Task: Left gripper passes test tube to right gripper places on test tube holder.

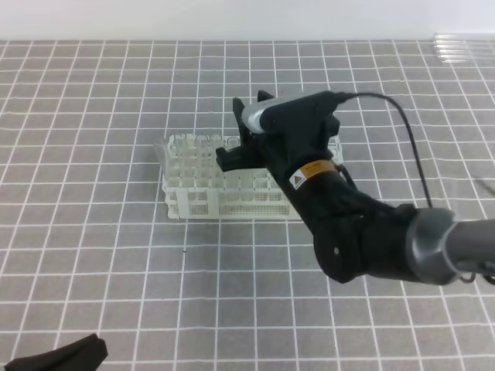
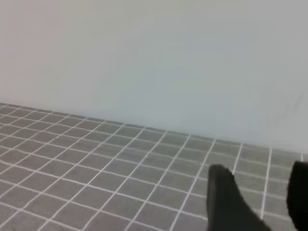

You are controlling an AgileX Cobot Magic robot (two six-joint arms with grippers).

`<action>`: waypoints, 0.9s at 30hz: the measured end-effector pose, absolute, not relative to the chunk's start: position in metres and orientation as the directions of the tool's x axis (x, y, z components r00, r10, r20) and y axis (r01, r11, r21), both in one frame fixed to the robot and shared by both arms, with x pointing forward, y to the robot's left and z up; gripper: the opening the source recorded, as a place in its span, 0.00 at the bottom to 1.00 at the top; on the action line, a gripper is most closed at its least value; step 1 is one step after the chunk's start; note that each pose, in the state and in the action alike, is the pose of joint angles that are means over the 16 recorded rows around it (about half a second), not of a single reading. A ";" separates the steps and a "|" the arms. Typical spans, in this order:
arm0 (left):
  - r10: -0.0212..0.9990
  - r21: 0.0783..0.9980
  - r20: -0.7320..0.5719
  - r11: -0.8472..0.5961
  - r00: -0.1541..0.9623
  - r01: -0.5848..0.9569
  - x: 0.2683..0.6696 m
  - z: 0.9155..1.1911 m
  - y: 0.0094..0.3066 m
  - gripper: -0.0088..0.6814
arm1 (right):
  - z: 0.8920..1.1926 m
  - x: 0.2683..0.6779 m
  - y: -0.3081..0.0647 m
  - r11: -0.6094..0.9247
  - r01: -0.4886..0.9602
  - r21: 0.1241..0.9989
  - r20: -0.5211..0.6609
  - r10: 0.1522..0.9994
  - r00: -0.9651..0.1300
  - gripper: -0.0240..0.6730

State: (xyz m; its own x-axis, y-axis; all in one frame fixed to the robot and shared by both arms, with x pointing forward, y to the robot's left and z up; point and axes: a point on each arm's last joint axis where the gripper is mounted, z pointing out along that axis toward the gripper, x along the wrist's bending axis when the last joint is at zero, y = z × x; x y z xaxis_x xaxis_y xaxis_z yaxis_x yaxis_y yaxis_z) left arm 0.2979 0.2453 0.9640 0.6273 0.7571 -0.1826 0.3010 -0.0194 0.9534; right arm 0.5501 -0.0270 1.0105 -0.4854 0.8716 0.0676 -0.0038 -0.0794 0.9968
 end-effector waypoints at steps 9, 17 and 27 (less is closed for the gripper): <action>0.755 0.952 -0.194 -0.008 0.626 0.305 0.298 0.965 0.245 0.01 | 1.079 0.513 -0.056 -0.037 -0.016 0.999 0.022 0.844 -0.536 0.23; 0.755 0.952 -0.191 -0.012 0.628 0.305 0.298 0.965 0.245 0.01 | 1.145 0.437 -0.116 -0.019 -0.012 1.000 0.007 0.777 -0.630 0.05; 0.756 0.953 -0.180 -0.023 0.629 0.301 0.298 0.964 0.245 0.01 | 1.158 0.335 -0.191 0.103 0.073 0.992 -0.010 0.636 -0.772 0.02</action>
State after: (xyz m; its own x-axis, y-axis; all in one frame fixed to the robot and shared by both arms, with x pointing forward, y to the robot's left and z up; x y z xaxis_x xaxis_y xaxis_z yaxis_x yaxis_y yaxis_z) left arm 0.2978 0.2452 0.9637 0.6289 0.7564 -0.1798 0.3005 -0.0232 0.9535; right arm 0.3350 -0.1906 1.1584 -0.7718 0.6358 -0.0095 0.0728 0.1032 0.9920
